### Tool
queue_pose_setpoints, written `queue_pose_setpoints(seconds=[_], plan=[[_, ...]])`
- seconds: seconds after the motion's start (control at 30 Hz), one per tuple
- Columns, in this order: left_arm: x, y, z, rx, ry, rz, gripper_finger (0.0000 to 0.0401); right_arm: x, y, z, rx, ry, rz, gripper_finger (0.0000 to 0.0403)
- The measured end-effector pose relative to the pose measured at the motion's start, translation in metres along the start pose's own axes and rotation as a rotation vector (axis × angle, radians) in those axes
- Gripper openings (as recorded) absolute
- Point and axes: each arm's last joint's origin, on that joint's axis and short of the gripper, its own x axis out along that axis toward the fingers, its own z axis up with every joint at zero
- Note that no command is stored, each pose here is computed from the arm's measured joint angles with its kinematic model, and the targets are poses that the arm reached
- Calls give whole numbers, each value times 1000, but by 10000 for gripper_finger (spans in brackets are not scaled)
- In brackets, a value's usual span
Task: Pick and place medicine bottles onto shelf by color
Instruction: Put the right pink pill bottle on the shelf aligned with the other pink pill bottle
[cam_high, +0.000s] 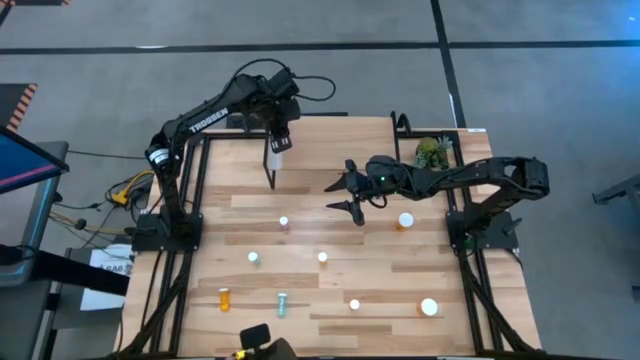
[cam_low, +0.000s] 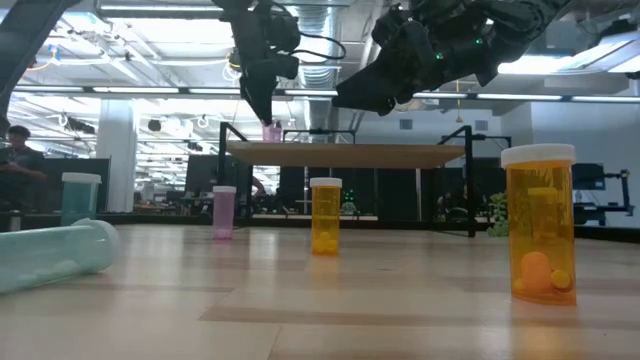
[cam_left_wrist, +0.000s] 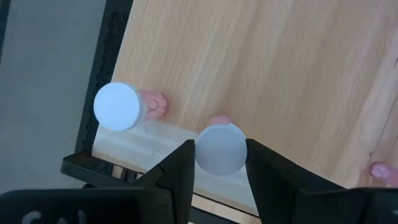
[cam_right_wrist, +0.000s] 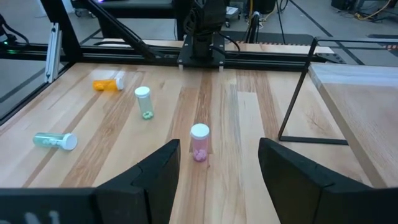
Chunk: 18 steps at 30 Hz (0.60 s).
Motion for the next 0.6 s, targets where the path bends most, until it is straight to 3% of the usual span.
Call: queue_pose_setpoints(seconds=[0.27, 0.6], plan=[[0, -2, 0, -11, -11, -54, 122, 0, 0, 0, -1, 0, 0, 240], [0, -1, -1, -24, 9, -22, 122, 0, 0, 0, 2, -1, 0, 240]])
